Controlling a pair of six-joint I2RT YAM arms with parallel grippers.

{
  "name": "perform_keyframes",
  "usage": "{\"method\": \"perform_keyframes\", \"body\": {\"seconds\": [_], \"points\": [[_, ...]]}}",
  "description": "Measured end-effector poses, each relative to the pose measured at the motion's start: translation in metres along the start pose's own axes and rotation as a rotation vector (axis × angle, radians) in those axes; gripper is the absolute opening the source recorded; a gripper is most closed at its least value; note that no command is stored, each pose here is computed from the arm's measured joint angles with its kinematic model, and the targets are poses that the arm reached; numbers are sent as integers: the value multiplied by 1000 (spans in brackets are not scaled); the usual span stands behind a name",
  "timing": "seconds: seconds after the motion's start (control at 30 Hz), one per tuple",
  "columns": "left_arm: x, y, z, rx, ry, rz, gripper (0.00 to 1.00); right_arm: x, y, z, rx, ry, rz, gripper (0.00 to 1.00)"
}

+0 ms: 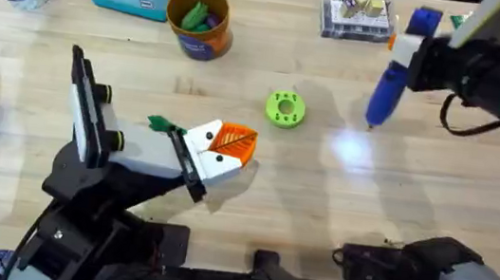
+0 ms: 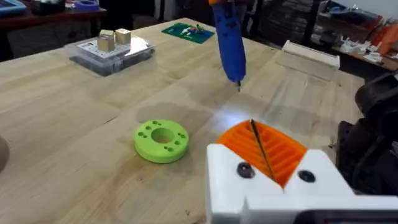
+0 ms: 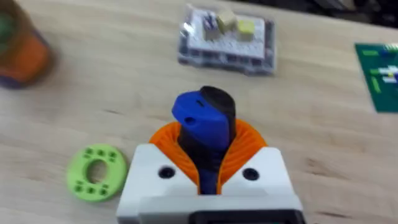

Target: Pick up the gripper from the table and insert it into the empty holder that is missing its gripper. Then pick up a screw, insert it into the mounting hole, and use the screwdriver to tighten it. Finally, clean up the table by picking up the vegetable and placing it into the bucket.

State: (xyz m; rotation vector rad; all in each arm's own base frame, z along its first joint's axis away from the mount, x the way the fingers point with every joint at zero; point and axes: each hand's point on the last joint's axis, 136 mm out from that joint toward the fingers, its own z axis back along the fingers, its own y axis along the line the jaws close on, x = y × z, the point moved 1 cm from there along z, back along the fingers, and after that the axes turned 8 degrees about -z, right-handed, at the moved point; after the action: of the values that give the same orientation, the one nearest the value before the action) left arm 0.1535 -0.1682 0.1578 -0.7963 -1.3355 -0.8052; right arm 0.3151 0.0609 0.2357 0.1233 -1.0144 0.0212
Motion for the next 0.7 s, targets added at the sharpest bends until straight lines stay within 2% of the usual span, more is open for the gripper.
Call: {"method": "perform_keyframes", "body": {"seconds": [0.27, 0.5, 0.7], "points": [[0, 0, 0, 0, 0, 0, 16, 30, 64, 29, 318, -113, -141, 94], [0, 0, 0, 0, 0, 0, 16, 55, 137, 66, 645, -224, -106, 85], [0, 0, 0, 0, 0, 0, 16, 66, 181, 104, 895, -331, -52, 79]]}}
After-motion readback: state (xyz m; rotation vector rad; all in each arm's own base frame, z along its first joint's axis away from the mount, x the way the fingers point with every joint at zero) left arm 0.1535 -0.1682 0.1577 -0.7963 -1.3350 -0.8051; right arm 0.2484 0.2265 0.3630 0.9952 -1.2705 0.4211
